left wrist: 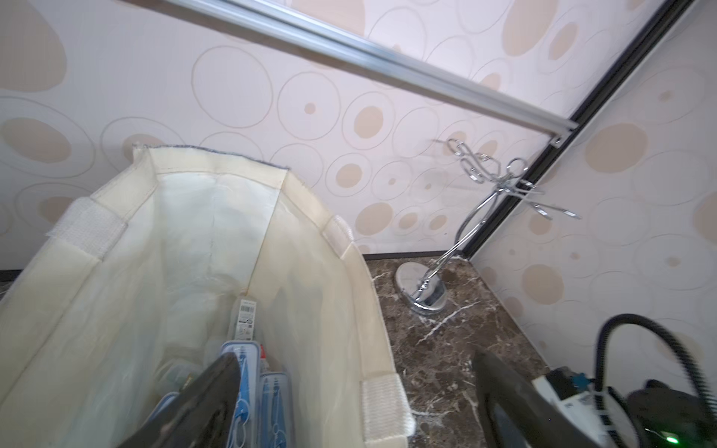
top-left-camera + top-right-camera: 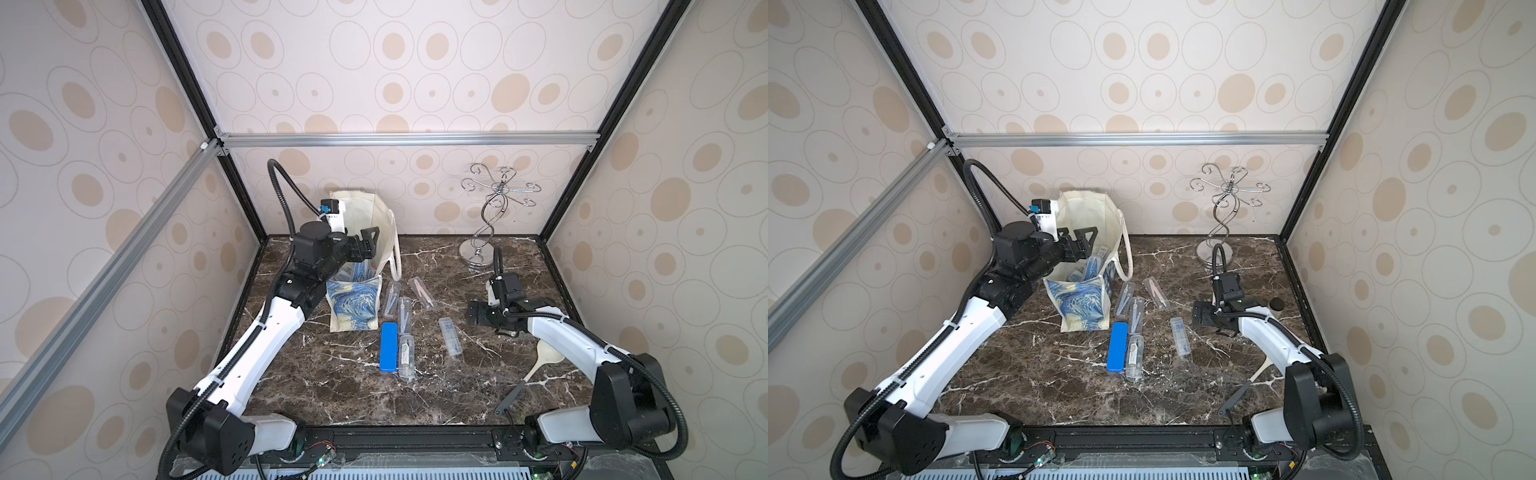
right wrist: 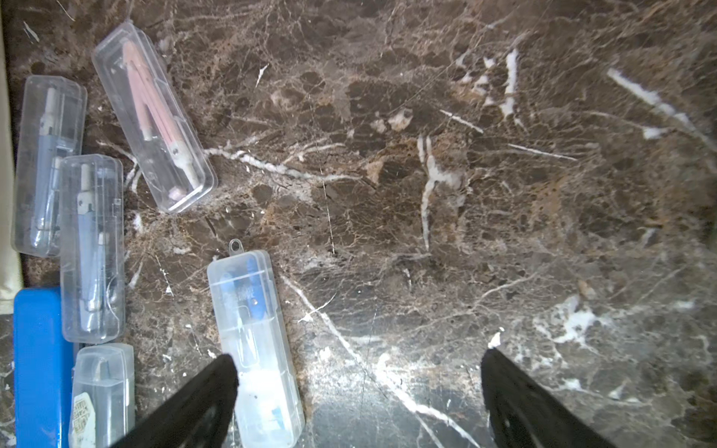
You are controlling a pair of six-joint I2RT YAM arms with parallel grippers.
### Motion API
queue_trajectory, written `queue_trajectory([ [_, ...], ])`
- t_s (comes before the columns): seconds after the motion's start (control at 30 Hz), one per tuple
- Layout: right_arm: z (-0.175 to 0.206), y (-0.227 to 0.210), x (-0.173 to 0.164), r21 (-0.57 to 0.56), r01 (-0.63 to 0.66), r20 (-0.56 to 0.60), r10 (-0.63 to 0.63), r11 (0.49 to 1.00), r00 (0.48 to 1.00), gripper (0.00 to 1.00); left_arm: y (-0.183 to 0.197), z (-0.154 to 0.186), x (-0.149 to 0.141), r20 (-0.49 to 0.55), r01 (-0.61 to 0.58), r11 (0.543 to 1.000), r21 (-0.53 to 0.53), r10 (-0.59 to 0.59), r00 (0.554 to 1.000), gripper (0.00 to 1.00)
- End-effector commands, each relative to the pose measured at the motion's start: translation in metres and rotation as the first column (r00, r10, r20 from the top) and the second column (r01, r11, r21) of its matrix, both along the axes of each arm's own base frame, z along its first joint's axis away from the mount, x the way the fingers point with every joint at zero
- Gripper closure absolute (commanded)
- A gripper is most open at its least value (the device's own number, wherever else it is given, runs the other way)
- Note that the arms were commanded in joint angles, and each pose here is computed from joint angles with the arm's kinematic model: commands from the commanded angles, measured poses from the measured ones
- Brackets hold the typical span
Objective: Put the compass set into the canvas bag
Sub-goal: Pick up the compass set at the center of the board.
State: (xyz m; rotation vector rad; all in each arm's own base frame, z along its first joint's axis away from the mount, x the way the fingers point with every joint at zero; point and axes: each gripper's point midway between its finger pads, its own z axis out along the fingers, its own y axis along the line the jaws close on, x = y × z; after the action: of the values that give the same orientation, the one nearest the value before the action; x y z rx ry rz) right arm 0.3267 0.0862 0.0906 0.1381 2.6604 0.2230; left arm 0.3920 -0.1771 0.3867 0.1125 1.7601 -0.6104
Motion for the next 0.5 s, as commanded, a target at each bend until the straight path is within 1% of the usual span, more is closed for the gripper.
queue_trajectory([
  [0.0, 0.0, 0.009, 0.0, 0.014, -0.032, -0.028, 0.032, 0.999, 0.999, 0.0, -0.022, 0.018, -0.022, 0.071, 0.124, 0.991, -0.051, -0.12, 0.99, 0.04],
  [0.1, -0.004, 0.013, 0.001, 0.01, -0.048, -0.046, 0.048, 0.999, 0.998, 0.0, -0.046, 0.023, -0.043, 0.112, 0.216, 0.973, -0.085, -0.206, 0.972, 0.03],
  [0.17, -0.007, 0.014, 0.001, 0.006, -0.053, -0.059, 0.054, 0.999, 0.997, 0.0, -0.065, 0.02, -0.052, 0.112, 0.264, 0.96, -0.089, -0.253, 0.961, 0.03],
  [0.3, -0.011, 0.028, -0.001, -0.003, -0.105, -0.083, 0.104, 0.995, 0.991, 0.0, -0.115, -0.001, -0.071, 0.069, 0.355, 0.933, -0.055, -0.351, 0.934, 0.03],
  [0.4, -0.013, 0.039, -0.004, -0.002, -0.143, -0.09, 0.143, 0.99, 0.986, 0.0, -0.144, -0.02, -0.08, 0.026, 0.387, 0.922, -0.016, -0.387, 0.922, 0.03],
  [0.47, -0.016, 0.046, -0.005, -0.001, -0.171, -0.096, 0.17, 0.985, 0.981, 0.0, -0.159, -0.036, -0.082, -0.003, 0.389, 0.921, 0.032, -0.389, 0.921, 0.04],
])
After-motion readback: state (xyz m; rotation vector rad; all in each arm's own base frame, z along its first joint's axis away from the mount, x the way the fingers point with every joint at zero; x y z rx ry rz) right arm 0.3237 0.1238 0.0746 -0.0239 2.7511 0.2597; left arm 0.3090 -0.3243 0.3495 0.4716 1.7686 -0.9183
